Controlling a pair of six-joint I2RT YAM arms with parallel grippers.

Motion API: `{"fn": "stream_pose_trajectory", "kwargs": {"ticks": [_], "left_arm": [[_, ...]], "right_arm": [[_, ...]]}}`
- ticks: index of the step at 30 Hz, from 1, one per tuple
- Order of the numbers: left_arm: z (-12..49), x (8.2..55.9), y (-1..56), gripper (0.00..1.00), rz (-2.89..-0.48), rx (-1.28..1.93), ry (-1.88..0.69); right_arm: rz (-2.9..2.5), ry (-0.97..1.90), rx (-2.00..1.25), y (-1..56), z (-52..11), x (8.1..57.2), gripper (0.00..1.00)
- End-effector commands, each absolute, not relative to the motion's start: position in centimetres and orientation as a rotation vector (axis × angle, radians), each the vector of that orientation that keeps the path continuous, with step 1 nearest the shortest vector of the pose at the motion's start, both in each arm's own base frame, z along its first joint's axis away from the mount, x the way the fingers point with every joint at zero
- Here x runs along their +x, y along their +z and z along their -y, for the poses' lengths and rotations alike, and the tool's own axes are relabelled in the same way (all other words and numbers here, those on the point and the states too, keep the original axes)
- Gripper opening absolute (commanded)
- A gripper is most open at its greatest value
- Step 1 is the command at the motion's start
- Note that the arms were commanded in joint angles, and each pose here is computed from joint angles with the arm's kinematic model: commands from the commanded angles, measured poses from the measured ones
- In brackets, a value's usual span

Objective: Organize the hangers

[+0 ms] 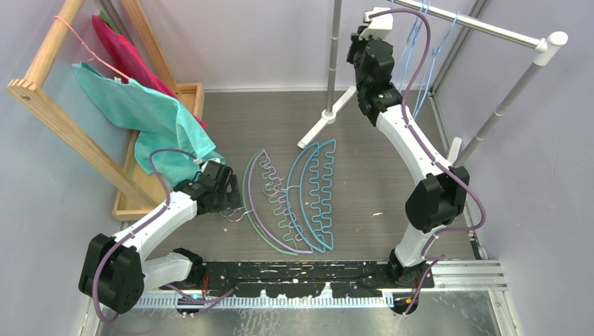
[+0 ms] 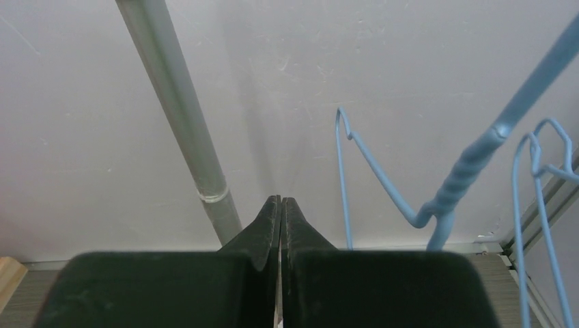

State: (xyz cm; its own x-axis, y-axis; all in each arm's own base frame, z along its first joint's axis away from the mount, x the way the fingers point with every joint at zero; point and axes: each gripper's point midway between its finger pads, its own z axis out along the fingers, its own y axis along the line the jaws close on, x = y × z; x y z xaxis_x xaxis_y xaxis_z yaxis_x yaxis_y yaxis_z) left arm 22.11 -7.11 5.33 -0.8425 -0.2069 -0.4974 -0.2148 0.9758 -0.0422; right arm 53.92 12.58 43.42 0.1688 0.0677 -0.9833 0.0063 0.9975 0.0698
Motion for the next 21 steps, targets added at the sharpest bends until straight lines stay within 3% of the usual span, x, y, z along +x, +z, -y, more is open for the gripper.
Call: {"fn": "stream_pose_trajectory", "kwargs": {"ticks": [1,11,21], "left_arm": [[7.3,22.8,6.1,0.98,-2.557,-0.297,-0.01],[7.2,22.8,6.1,0.98,-2.559,-0.301,-0.002],[7.3,22.8,5.9,0.98,-2.568,-0.297,-0.005]], "right_arm": [[-1.286,0.019,0.131,47.9,-11.5,53.7,0.01],[-1.137,-0.36,0.413,47.6,-3.9,51.4,0.01],[-1.078,-0.429,0.518,47.0,0.1,47.8,0.01]]}}
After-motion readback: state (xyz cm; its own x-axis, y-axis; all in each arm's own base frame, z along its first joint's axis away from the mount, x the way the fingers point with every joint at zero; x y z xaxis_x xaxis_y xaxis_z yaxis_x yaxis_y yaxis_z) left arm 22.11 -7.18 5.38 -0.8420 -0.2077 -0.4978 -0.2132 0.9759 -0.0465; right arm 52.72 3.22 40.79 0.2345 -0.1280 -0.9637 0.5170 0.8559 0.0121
